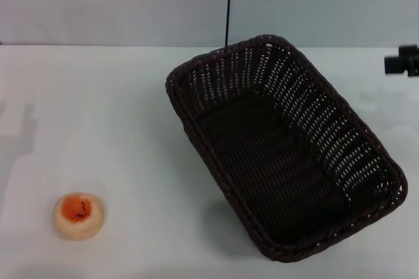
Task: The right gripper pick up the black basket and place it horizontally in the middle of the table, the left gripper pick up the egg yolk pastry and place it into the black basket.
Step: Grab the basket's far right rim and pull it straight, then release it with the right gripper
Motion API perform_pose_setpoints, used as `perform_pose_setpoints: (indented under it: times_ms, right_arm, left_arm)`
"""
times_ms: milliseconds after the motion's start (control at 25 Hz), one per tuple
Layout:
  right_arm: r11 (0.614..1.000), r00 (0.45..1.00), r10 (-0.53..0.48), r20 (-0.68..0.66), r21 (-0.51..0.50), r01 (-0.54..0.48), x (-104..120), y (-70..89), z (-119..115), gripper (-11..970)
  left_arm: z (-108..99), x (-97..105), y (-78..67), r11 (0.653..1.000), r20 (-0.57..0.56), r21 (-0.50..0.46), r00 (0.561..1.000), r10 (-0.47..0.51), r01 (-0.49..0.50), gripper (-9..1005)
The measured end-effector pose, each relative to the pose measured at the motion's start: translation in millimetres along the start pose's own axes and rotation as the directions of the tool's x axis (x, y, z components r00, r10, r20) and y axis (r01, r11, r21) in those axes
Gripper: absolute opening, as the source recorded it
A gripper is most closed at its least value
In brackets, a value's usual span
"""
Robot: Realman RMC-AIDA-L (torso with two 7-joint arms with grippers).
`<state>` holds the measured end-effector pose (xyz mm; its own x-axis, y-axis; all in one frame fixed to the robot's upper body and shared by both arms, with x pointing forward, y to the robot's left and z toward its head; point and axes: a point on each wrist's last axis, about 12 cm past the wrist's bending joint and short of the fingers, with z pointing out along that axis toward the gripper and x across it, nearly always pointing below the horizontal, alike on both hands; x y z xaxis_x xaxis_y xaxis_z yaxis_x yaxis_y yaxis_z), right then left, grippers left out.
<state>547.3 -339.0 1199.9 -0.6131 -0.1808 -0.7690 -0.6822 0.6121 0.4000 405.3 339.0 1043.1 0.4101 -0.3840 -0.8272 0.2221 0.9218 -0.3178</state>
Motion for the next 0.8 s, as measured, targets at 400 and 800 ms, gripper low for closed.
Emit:
perform_pose_setpoints:
  times_ms: [400, 800]
  right_arm:
    - [0.999, 0.982, 0.042, -0.185, 0.04, -0.035, -31.3, 0.2, 5.8, 682]
    - [0.996, 0.947, 0.084, -0.311, 0.05, -0.072, -28.4, -4.0, 25.2, 680]
  left_arm:
    - [-3.8, 1.0, 0.3, 1.0, -0.019, -0.006, 1.0, -0.001, 0.001, 557]
    - [-2.8, 3.0, -1.0, 1.0, -0.023, -0.012, 1.0, -0.015, 0.014, 559]
